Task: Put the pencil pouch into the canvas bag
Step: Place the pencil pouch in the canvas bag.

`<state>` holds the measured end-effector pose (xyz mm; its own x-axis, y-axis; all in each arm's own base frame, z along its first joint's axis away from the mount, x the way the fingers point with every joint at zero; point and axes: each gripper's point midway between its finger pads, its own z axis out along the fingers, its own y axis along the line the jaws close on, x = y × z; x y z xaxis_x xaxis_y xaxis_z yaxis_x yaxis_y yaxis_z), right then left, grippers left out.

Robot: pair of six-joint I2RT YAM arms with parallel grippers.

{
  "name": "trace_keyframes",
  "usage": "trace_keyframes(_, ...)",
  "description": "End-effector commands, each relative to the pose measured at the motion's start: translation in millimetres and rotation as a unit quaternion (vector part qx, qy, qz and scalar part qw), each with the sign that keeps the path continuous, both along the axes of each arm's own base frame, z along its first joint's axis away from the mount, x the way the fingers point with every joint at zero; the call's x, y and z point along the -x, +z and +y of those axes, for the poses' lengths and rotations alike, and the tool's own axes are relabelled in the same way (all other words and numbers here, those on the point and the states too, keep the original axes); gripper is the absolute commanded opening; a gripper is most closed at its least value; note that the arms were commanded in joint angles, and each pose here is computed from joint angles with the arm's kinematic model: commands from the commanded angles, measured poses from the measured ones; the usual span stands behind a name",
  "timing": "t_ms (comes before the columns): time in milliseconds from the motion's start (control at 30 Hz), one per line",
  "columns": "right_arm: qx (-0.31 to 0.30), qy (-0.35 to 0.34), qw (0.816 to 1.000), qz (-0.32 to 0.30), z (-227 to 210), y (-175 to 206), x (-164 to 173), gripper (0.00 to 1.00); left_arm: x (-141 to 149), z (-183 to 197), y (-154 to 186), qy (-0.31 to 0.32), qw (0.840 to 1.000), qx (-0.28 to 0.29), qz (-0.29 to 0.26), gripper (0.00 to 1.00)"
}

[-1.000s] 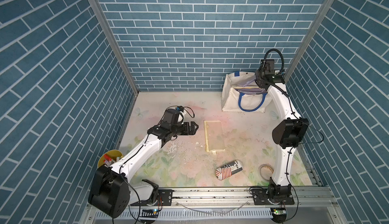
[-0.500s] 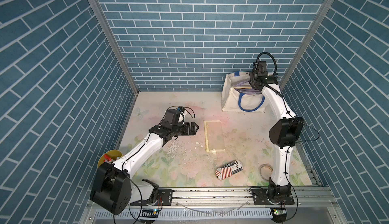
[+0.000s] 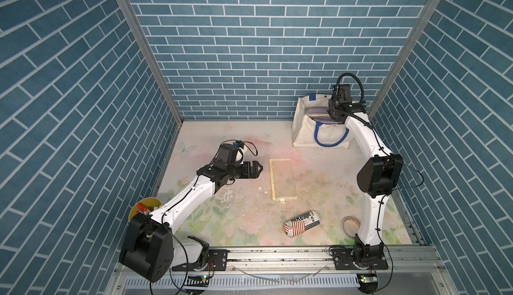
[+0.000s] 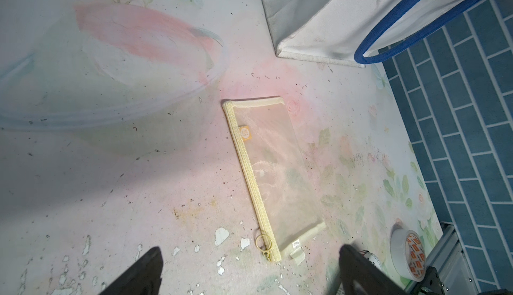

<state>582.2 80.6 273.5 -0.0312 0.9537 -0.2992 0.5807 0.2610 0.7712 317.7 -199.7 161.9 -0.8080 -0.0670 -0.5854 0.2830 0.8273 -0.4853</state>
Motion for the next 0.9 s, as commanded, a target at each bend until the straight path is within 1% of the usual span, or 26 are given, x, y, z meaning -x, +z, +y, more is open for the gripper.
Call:
trace_keyframes(0,-0.014,0.007,0.999,-0.033,6,32,11,0.4,2,-4,-7,-0.01,1.0,0.0,0.001,0.99)
trace_keyframes(133,-0.008,0.015,0.999,-0.032,6,33,14,0.41,4,-4,-9,-0.01,1.0,0.001,0.001,0.99)
trace_keyframes(233,0.009,0.031,0.999,-0.035,7,39,13,0.42,6,-2,-9,-0.005,1.0,0.0,0.001,0.99)
trace_keyframes(333,0.052,0.084,0.994,-0.035,15,56,12,0.44,8,1,-11,-0.002,1.0,-0.008,0.01,0.99)
trace_keyframes(400,0.083,0.144,0.986,-0.036,26,67,15,0.45,9,2,-12,-0.002,1.0,-0.011,0.015,0.99)
trace_keyframes(433,0.098,0.181,0.978,-0.038,34,72,18,0.44,10,1,-11,-0.002,1.0,-0.009,0.018,0.99)
trace_keyframes(500,0.13,0.248,0.959,-0.037,50,82,32,0.45,10,-3,-11,-0.005,1.0,0.004,0.03,0.99)
trace_keyframes(533,0.158,0.281,0.946,-0.032,58,86,44,0.45,9,-6,-11,-0.007,0.999,0.017,0.038,1.0)
trace_keyframes(600,0.22,0.342,0.913,-0.026,77,92,71,0.46,5,-11,-12,-0.009,0.998,0.041,0.053,0.99)
trace_keyframes(667,0.259,0.413,0.873,-0.025,102,89,101,0.49,0,-15,-11,-0.006,0.997,0.056,0.057,0.99)
trace_keyframes(733,0.258,0.474,0.842,-0.014,121,75,127,0.51,-5,-17,-11,-0.005,0.996,0.06,0.063,0.99)
trace_keyframes(767,0.252,0.497,0.83,-0.005,127,67,139,0.53,-7,-19,-13,-0.006,0.996,0.059,0.07,0.99)
trace_keyframes(867,0.215,0.574,0.79,0.019,155,34,174,0.59,-13,-21,-21,-0.005,0.993,0.064,0.096,1.0)
